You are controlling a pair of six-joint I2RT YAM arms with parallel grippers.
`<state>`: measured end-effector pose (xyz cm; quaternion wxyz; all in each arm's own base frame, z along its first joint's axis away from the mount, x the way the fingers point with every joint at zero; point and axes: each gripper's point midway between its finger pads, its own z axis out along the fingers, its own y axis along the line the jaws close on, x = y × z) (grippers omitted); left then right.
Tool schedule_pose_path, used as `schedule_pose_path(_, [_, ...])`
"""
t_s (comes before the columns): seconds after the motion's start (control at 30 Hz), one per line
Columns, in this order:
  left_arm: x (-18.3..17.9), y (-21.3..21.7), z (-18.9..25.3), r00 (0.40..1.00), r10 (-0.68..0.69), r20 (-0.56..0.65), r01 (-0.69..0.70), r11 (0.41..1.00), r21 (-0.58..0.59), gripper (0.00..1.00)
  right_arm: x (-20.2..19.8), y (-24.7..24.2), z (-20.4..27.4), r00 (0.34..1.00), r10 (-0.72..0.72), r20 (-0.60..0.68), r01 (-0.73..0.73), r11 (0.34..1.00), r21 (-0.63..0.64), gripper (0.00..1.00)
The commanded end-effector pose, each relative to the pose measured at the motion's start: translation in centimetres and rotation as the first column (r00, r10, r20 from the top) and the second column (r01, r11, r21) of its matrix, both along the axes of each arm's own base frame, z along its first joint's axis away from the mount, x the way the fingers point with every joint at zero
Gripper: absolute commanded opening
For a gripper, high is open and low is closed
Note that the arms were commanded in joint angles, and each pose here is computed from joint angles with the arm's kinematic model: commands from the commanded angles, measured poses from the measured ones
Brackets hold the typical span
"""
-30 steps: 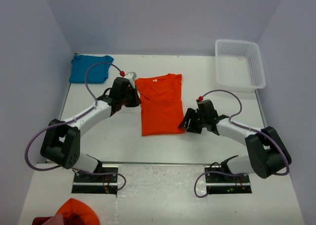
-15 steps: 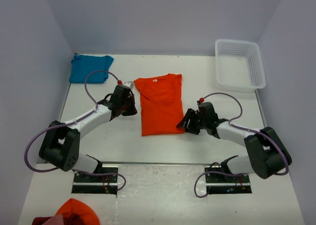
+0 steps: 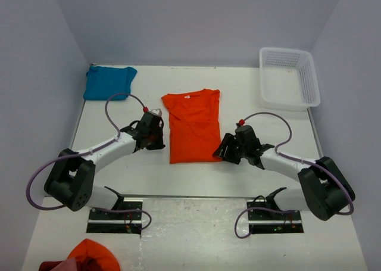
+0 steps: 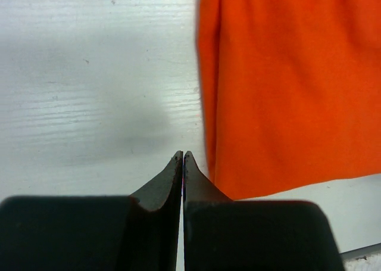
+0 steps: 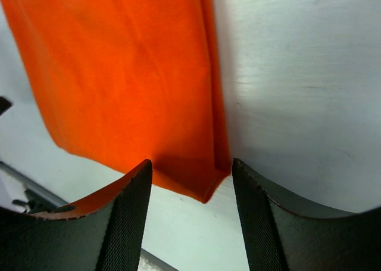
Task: Fold and stack the t-shirts
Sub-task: Fold the folded rectangular tshirt in 1/3 of the way
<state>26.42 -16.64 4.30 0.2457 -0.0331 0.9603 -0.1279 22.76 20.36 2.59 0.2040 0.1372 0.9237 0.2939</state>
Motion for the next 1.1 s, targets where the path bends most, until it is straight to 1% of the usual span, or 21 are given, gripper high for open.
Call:
schedule_pose_path(0.0, [2.3, -0.8, 4.4, 0.991, 0.010, 0.131, -0.012, 1.000, 0.013, 0.00, -0.2, -3.3, -0.6, 0.997, -0.073, -0.013, 0.069, 0.980, -0.186, 0.59])
schedule_pose_path(0.03, [2.6, -0.9, 5.1, 0.990, 0.009, 0.143, -0.012, 1.000, 0.020, 0.00, 0.1, -3.5, 0.2, 0.997, -0.077, -0.008, 0.074, 0.976, -0.206, 0.59])
schedule_pose_path(0.07, [2.7, -1.1, 5.6, 0.988, 0.006, 0.153, -0.010, 1.000, 0.028, 0.00, 0.5, -4.0, 1.0, 0.996, -0.088, 0.024, 0.092, 0.969, -0.230, 0.59])
schedule_pose_path(0.1, [3.2, -1.3, 6.8, 0.984, 0.009, 0.175, -0.013, 1.000, 0.023, 0.00, 1.3, -4.1, 2.2, 0.994, -0.098, 0.052, 0.108, 0.966, -0.235, 0.59])
schedule_pose_path(0.13, [3.3, -1.6, 7.3, 0.983, 0.002, 0.186, -0.005, 1.000, 0.015, 0.00, 1.0, -4.6, 2.5, 0.994, -0.101, 0.044, 0.109, 0.959, -0.260, 0.60])
schedule_pose_path(0.17, [3.3, -2.0, 7.7, 0.982, -0.007, 0.189, 0.007, 1.000, 0.000, 0.00, 1.3, -4.7, 3.5, 0.993, -0.099, 0.071, 0.114, 0.958, -0.262, 0.60])
schedule_pose_path(0.23, [3.0, -3.8, 8.3, 0.981, -0.062, 0.183, 0.076, 0.995, -0.070, 0.00, 1.5, -5.0, 4.7, 0.991, -0.096, 0.091, 0.117, 0.956, -0.267, 0.58])
schedule_pose_path(0.27, [2.5, -5.1, 8.2, 0.979, -0.103, 0.173, 0.124, 0.985, -0.116, 0.00, 1.3, -4.5, 5.6, 0.991, -0.071, 0.110, 0.096, 0.966, -0.240, 0.55])
schedule_pose_path(0.3, [2.1, -5.8, 8.1, 0.977, -0.131, 0.169, 0.156, 0.977, -0.146, 0.00, 1.2, -4.1, 6.1, 0.992, -0.048, 0.118, 0.073, 0.973, -0.218, 0.47])
schedule_pose_path(0.33, [1.7, -6.5, 7.9, 0.974, -0.155, 0.165, 0.183, 0.968, -0.172, 0.00, 1.2, -3.6, 6.5, 0.991, -0.030, 0.132, 0.055, 0.980, -0.191, 0.16])
schedule_pose_path(0.37, [1.3, -7.1, 7.8, 0.971, -0.178, 0.162, 0.209, 0.956, -0.205, 0.00, 0.9, -3.1, 6.7, 0.991, 0.000, 0.137, 0.023, 0.986, -0.167, 0.00])
schedule_pose_path(0.4, [0.5, -8.4, 7.5, 0.962, -0.224, 0.157, 0.260, 0.926, -0.273, 0.00, 0.0, -2.1, 6.9, 0.991, 0.048, 0.128, -0.034, 0.993, -0.114, 0.00])
schedule_pose_path(0.43, [0.1, -8.9, 7.4, 0.958, -0.244, 0.153, 0.281, 0.910, -0.306, 0.00, 0.0, -1.5, 7.2, 0.988, 0.065, 0.142, -0.054, 0.995, -0.084, 0.00])
schedule_pose_path(0.47, [-0.7, -10.1, 7.1, 0.948, -0.281, 0.152, 0.318, 0.874, -0.368, 0.00, -0.3, -1.4, 6.8, 0.989, 0.072, 0.129, -0.062, 0.995, -0.075, 0.00])
schedule_pose_path(0.53, [-1.0, -11.0, 7.0, 0.941, -0.297, 0.161, 0.338, 0.845, -0.414, 0.00, -0.6, -0.6, 6.6, 0.988, 0.097, 0.123, -0.094, 0.995, -0.035, 0.00])
schedule_pose_path(0.57, [-1.6, -11.1, 6.1, 0.940, -0.313, 0.134, 0.340, 0.838, -0.427, 0.00, -0.8, -0.5, 6.2, 0.989, 0.102, 0.110, -0.099, 0.995, -0.033, 0.00])
schedule_pose_path(0.67, [-2.0, -11.2, 4.9, 0.938, -0.326, 0.117, 0.343, 0.830, -0.440, 0.00, -1.1, 0.2, 4.7, 0.990, 0.120, 0.077, -0.119, 0.993, -0.008, 0.00])
schedule_pose_path(0.83, [-2.9, -10.8, 3.6, 0.940, -0.330, 0.081, 0.331, 0.836, -0.437, 0.00, -1.8, 0.7, 3.2, 0.991, 0.128, 0.035, -0.129, 0.991, 0.022, 0.00])
schedule_pose_path(1.03, [-3.6, -10.0, 2.2, 0.944, -0.325, 0.053, 0.316, 0.850, -0.421, 0.00, -2.1, 0.7, 0.6, 0.991, 0.130, -0.018, -0.130, 0.991, 0.010, 0.00])
schedule_pose_path(1.07, [-3.3, -10.2, 2.4, 0.944, -0.323, 0.074, 0.323, 0.846, -0.424, 0.00, -2.2, 0.7, 0.2, 0.991, 0.131, -0.028, -0.131, 0.991, 0.009, 0.00])
